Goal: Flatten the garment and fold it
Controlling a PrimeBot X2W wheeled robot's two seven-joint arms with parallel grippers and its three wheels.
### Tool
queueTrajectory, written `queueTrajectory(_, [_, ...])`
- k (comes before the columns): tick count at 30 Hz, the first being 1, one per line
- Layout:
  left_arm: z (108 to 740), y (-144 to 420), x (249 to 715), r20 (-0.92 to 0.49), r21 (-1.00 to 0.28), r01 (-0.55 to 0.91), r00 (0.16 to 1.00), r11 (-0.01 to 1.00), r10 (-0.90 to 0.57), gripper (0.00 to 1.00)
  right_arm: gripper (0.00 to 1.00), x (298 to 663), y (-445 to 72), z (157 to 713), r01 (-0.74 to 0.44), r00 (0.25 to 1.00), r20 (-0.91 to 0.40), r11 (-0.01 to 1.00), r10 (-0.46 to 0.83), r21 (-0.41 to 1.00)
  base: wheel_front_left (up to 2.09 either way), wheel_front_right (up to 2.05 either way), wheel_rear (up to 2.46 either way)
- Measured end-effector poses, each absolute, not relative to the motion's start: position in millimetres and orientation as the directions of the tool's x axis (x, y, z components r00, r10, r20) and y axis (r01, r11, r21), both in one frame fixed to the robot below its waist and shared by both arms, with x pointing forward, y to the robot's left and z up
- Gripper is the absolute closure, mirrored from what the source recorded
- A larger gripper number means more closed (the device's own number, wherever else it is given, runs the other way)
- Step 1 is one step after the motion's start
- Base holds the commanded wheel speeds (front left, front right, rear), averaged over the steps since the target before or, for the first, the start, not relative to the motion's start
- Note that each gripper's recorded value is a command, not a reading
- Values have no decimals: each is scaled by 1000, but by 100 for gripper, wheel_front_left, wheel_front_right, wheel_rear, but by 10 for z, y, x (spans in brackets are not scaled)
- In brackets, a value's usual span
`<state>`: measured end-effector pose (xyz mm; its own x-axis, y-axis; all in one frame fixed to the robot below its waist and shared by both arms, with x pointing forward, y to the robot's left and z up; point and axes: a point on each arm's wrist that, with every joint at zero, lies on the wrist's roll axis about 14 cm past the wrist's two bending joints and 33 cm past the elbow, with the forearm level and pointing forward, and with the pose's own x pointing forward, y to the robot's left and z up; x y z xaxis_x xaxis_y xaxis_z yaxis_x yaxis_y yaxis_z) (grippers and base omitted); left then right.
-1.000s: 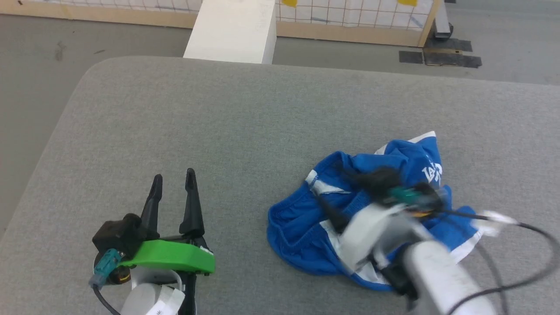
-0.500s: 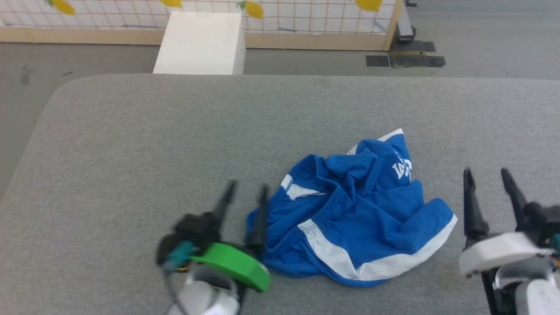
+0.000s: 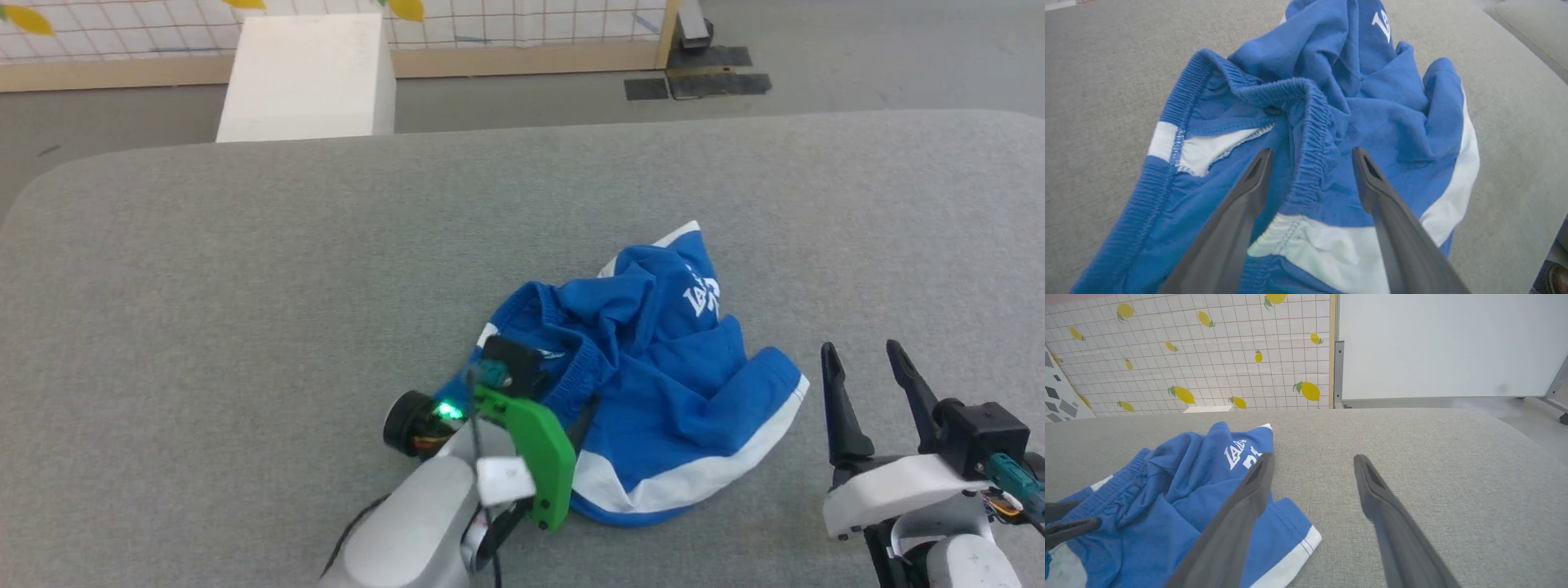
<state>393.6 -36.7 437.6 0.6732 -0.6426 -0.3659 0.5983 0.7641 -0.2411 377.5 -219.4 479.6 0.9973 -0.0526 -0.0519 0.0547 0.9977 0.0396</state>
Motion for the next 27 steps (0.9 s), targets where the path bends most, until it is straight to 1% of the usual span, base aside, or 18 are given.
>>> queueTrajectory(3, [4268,-431,3927,-456,-232,621,610,749,-647,0,0,3779,-2218,4799,62,997,-50,997,-60,39,0,0,0])
queueTrajectory(5, [4242,-467,3925,-491,-233,632,580,740,-650,100,0,3771,-2232,4794,67,997,-48,997,-65,43,0,0,0])
queueTrajectory(7, [4269,-496,3946,-492,-247,632,571,735,-657,100,0,3765,-2238,4784,69,996,-51,997,-67,46,0,0,0])
queueTrajectory(8, [4318,-497,3991,-475,-251,625,585,739,-657,100,0,3762,-2239,4779,70,996,-51,996,-68,46,0,0,0])
queueTrajectory(10, [4456,-441,4150,-416,-252,586,653,770,-633,100,0,3761,-2235,4771,69,996,-54,997,-67,47,0,0,0])
queueTrajectory(12, [4628,-277,4367,-331,-270,504,751,820,-571,100,0,3761,-2231,4774,68,996,-53,997,-65,47,0,0,0])
queueTrajectory(14, [4718,-64,4521,-278,-281,422,824,862,-494,100,0,3765,-2227,4780,66,997,-51,997,-64,47,0,0,0])
queueTrajectory(17, [4747,317,4662,-239,-306,283,901,909,-361,100,0,3776,-2210,4792,61,997,-47,997,-59,48,0,0,0])
queueTrajectory(19, [4634,615,4660,-259,-313,181,928,932,-267,100,0,3785,-2201,4800,58,997,-44,997,-56,49,0,0,0])
queueTrajectory(22, [4370,952,4512,-330,-315,66,928,947,-174,100,0,3804,-2192,4813,55,998,-40,997,-53,49,0,0,0])
queueTrajectory(24, [4238,1091,4400,-368,-327,11,920,945,-138,100,0,3821,-2179,4825,51,998,-37,997,-49,49,0,0,0])
queueTrajectory(25, [4189,1147,4344,-381,-329,-8,916,944,-125,64,0,3833,-2171,4829,48,998,-37,998,-46,50,0,0,0])
queueTrajectory(26, [4165,1177,4306,-387,-331,-17,915,943,-119,16,0,3842,-2163,4831,46,998,-37,998,-44,50,0,0,0])
queueTrajectory(27, [4155,1204,4271,-388,-338,-25,915,941,-115,0,0,3856,-2152,4835,42,999,-37,998,-40,50,0,0,0])
